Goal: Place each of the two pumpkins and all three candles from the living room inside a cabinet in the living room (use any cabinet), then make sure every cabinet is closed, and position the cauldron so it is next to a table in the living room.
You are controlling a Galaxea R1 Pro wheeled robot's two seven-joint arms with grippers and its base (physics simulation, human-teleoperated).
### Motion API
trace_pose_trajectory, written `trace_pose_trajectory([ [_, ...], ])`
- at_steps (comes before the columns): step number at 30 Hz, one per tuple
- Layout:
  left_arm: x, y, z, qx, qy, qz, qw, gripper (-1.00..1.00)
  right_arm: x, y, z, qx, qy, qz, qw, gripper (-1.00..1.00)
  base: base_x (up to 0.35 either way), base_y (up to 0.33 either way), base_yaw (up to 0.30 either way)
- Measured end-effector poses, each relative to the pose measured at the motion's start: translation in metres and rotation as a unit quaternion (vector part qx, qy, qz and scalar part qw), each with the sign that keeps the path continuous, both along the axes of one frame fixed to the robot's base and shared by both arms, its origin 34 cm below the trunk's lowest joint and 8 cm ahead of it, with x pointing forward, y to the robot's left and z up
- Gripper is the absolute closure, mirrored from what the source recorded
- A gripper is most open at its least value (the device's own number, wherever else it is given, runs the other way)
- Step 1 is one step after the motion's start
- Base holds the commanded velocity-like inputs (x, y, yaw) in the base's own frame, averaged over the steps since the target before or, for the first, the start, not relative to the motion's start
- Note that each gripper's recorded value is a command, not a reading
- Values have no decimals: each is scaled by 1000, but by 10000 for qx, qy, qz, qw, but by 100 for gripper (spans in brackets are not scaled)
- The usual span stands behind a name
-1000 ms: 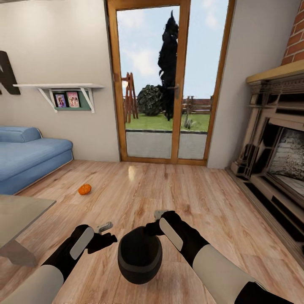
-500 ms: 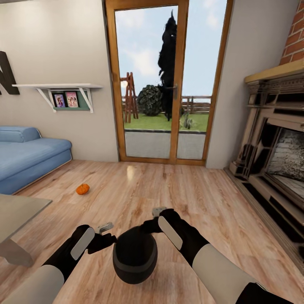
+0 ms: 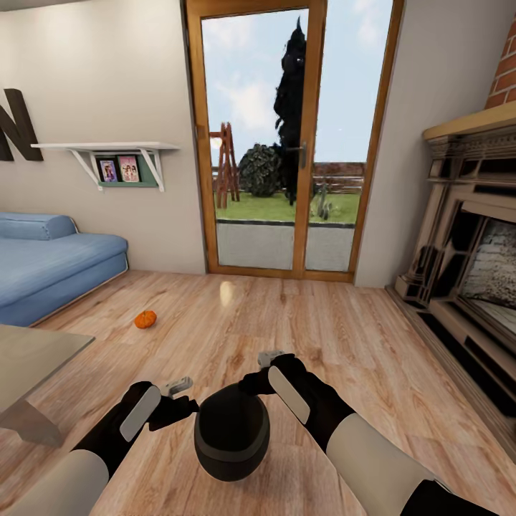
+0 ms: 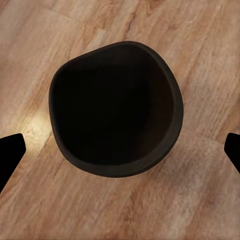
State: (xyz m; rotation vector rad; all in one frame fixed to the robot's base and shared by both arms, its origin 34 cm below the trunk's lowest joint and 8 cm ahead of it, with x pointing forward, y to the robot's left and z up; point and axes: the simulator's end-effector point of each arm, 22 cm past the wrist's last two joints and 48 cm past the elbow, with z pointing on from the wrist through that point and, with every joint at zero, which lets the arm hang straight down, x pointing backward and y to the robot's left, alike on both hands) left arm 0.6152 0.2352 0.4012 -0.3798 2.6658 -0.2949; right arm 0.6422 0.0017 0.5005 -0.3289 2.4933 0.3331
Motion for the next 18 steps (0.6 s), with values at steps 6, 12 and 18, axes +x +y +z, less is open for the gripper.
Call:
trace_pose_trajectory([
  [6,0,0,0,-2,-2,-1,10000,-100,0,0,0,-2,0,1,10000,-100,0,-174,130],
  [12,0,0,0,-10,-3,-1,10000,-100,0,0,0,1,1,-1,10000,-100,0,-98,278],
  [18,0,-1,0,-6,-1,-4,10000,-100,0,0,0,-2,0,1,10000,-100,0,-224,290],
])
